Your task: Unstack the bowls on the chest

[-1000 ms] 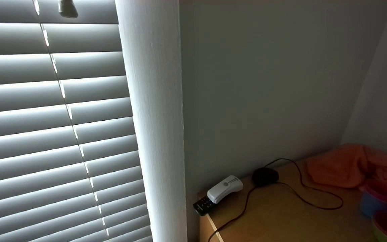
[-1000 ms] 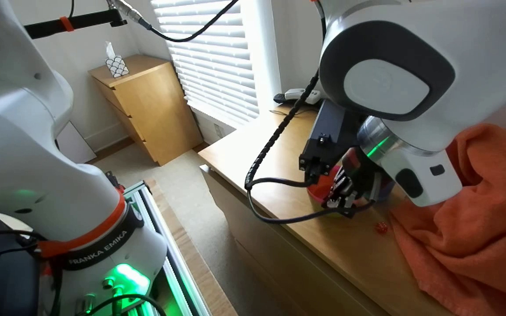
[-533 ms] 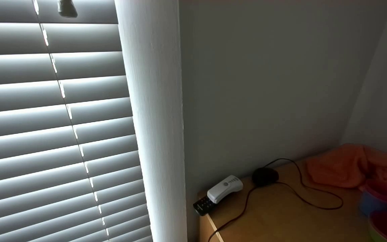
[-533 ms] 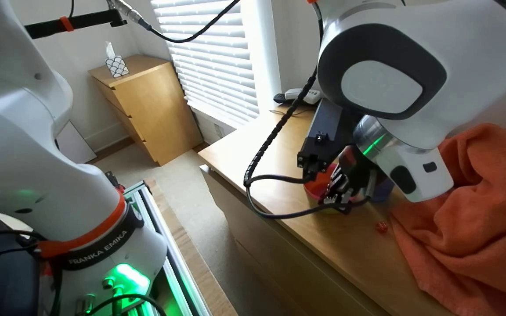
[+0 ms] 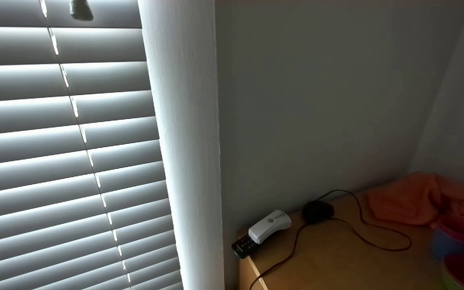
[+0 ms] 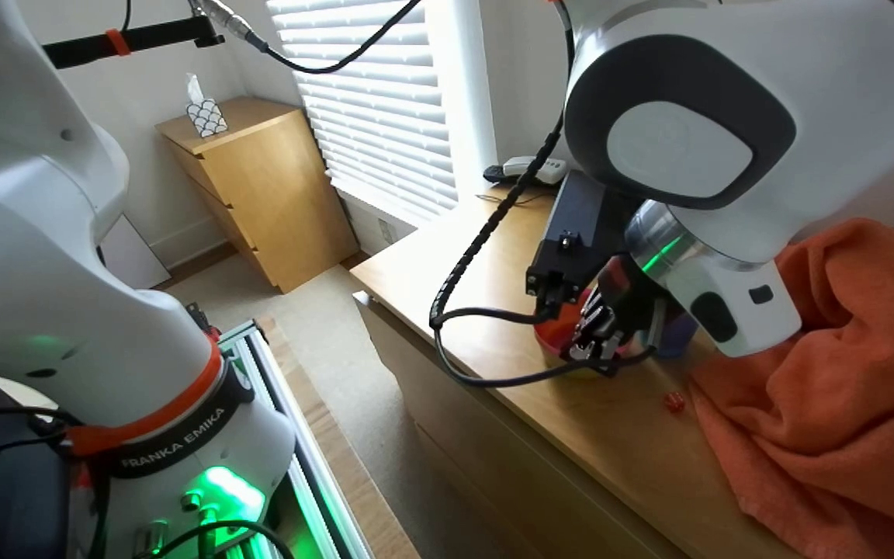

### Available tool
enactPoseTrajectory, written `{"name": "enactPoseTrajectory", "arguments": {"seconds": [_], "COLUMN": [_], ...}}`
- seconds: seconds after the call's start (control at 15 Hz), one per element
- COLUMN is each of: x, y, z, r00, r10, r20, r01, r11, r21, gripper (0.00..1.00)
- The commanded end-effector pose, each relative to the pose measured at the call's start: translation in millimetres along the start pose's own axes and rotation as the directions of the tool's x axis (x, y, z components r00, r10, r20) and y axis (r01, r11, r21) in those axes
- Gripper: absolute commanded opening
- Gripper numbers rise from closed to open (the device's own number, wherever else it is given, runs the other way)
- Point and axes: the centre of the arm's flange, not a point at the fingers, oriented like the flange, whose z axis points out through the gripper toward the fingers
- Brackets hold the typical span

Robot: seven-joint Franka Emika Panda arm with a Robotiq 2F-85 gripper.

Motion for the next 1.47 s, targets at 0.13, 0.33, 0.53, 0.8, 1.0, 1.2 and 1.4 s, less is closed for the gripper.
{"name": "enactPoseTrajectory", "arguments": {"seconds": [0.13, 0.33, 0.53, 0.8, 1.0, 1.2, 1.4], "x": [-16, -20, -26, -53, -79, -99, -110], "y": [7, 6, 4, 2, -9, -30, -59], "z": [-15, -23, -28, -43, -47, -40, -27], "r00": [0.997, 0.993, 0.988, 0.976, 0.953, 0.924, 0.899], "r10": [-0.08, -0.12, -0.157, -0.217, -0.302, -0.381, -0.433], "r20": [-0.006, -0.01, 0.009, -0.015, 0.004, 0.033, 0.056], "r01": [0.08, 0.12, 0.154, 0.217, 0.301, 0.38, 0.435], "r11": [0.992, 0.986, 0.981, 0.972, 0.951, 0.925, 0.9], "r21": [0.093, 0.118, 0.117, 0.091, 0.069, 0.028, -0.02], "gripper": [0.01, 0.01, 0.01, 0.01, 0.01, 0.01, 0.01]}}
